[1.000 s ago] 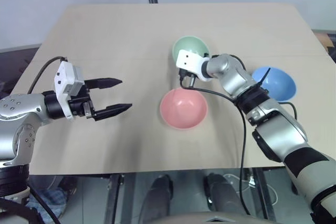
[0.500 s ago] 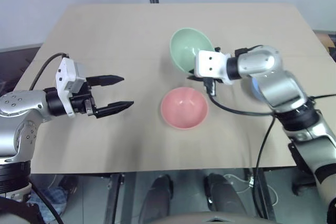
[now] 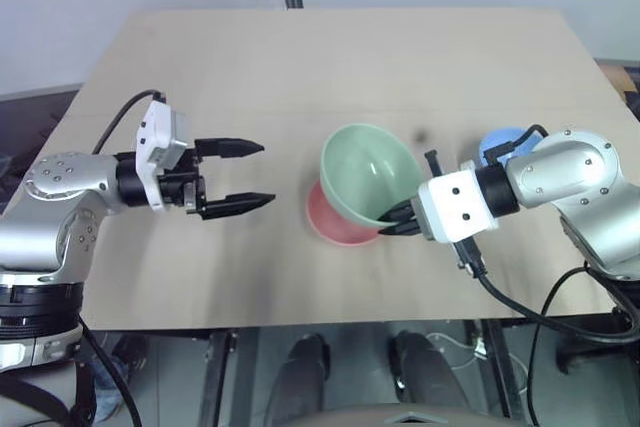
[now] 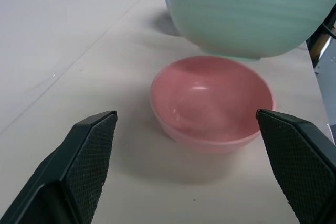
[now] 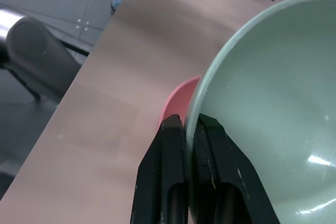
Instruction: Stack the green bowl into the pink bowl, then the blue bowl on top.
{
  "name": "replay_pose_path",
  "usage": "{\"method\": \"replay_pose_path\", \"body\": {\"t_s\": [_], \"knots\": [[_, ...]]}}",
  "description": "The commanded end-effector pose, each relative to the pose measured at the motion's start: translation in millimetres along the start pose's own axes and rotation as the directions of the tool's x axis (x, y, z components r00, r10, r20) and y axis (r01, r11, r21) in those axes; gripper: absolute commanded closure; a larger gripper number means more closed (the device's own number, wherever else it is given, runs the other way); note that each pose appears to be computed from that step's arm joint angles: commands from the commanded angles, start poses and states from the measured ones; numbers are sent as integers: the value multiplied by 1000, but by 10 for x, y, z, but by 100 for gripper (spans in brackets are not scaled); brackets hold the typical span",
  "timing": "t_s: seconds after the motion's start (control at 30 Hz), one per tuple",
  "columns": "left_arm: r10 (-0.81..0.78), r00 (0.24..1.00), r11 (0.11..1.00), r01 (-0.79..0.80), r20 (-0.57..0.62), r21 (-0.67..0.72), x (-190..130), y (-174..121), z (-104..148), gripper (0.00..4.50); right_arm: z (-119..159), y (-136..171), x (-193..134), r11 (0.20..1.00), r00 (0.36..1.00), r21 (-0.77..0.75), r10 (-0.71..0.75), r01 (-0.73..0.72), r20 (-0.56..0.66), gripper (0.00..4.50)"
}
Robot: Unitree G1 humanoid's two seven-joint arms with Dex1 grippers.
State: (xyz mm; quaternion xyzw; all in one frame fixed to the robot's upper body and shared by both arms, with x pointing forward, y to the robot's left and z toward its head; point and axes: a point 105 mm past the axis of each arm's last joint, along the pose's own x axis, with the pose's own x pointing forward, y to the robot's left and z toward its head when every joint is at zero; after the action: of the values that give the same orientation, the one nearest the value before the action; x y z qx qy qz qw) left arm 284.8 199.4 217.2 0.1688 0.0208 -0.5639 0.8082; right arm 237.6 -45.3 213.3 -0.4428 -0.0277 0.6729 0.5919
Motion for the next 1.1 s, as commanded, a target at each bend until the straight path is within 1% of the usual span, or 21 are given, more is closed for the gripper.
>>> {"method": "replay_pose_path", "body": {"t_s": [0.03,0.07,0.1,0.17,0.2,0.27,0.3,0.33,0.37,0.43,0.5,0.6,0.67,0.73,0.8,0.9,1.1], "knots": [[-10,1000,999,9,10,37,-4,20,77,0,132,-103,-13,997,998,-53,-61,61,7,414],[-12,1000,999,12,8,37,-4,22,76,0,143,-118,-6,996,998,-55,-67,67,10,381],[-13,1000,999,13,7,37,-5,23,75,0,153,-126,-1,996,997,-56,-70,70,12,357],[-15,1000,999,14,5,38,-4,26,74,0,170,-139,8,995,997,-62,-74,75,16,262],[-15,1000,999,15,5,39,-2,27,76,0,176,-143,11,995,997,-63,-75,76,17,226],[-16,1000,999,16,4,39,-2,26,81,0,183,-143,18,995,997,-62,-74,75,20,140],[-16,1000,999,16,4,39,-2,26,82,0,182,-144,18,995,997,-60,-75,76,19,88],[-16,1000,999,16,3,39,-4,25,81,0,182,-144,19,995,997,-59,-75,76,19,54],[-16,1000,999,16,3,39,-7,24,81,0,160,-138,5,996,997,-55,-72,73,12,9],[-16,1000,999,16,1,39,-10,17,81,0,59,-133,-53,997,997,-36,-75,74,-27,9],[-17,1000,999,17,4,39,-9,10,85,0,-106,-164,-155,995,991,-9,-104,104,-87,9],[-22,1000,999,21,10,41,-5,-2,95,0,-278,-208,-268,988,977,20,-147,152,-156,9],[-34,999,998,32,40,50,31,-7,150,0,-517,-308,-406,968,939,51,-223,244,-262,9],[-50,996,997,46,72,61,74,-10,216,0,-743,-436,-537,935,877,64,-302,349,-375,9],[-68,994,996,62,89,70,118,-14,257,0,-880,-519,-627,906,824,62,-349,418,-447,9],[-90,991,993,82,99,79,164,-14,283,0,-988,-525,-688,892,788,61,-362,448,-498,9],[-152,980,983,136,131,123,340,16,379,0,-1368,-367,-797,870,686,60,-341,489,-643,9]]}}
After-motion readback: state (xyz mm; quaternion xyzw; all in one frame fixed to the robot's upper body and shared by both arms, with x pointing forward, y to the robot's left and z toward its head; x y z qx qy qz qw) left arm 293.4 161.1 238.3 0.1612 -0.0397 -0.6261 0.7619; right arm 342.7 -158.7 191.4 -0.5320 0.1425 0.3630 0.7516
